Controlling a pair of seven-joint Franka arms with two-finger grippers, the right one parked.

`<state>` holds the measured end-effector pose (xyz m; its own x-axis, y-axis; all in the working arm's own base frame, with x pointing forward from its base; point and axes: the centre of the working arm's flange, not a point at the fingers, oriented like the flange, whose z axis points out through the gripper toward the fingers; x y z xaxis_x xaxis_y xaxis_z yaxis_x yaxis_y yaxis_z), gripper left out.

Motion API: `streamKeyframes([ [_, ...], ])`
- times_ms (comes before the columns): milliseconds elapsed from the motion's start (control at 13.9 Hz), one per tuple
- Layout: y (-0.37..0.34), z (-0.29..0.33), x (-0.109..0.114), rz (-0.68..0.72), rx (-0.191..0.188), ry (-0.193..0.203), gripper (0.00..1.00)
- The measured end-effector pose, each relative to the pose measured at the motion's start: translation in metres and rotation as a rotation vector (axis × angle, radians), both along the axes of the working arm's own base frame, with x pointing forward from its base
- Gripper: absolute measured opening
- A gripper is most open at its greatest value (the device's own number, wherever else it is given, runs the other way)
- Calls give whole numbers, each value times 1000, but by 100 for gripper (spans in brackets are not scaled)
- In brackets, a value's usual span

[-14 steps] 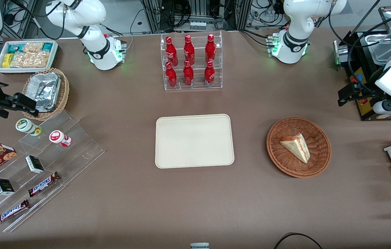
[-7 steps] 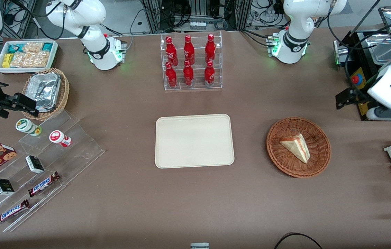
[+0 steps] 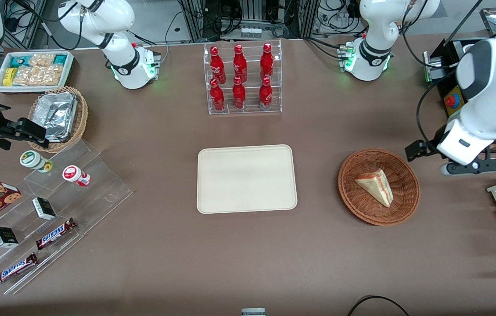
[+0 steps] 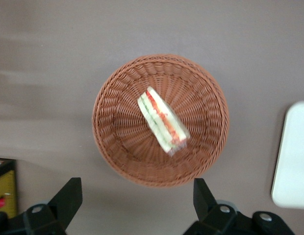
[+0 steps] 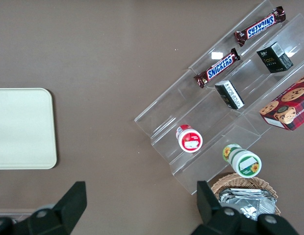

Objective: Place sandwich from basket to tray
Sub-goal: 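Lower the open left gripper over the wrapped sandwich in the basket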

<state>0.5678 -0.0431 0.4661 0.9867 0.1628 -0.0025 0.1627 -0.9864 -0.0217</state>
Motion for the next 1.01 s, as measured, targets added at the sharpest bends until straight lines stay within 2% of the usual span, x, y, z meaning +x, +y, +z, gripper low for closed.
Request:
streamKeyframes([
  [432,-10,-77,-18,307,-23,-89,100],
  [720,-29,-107,-24,413,-37,-93,100],
  [1008,-35,-137,-21,436,-37,-69,100],
])
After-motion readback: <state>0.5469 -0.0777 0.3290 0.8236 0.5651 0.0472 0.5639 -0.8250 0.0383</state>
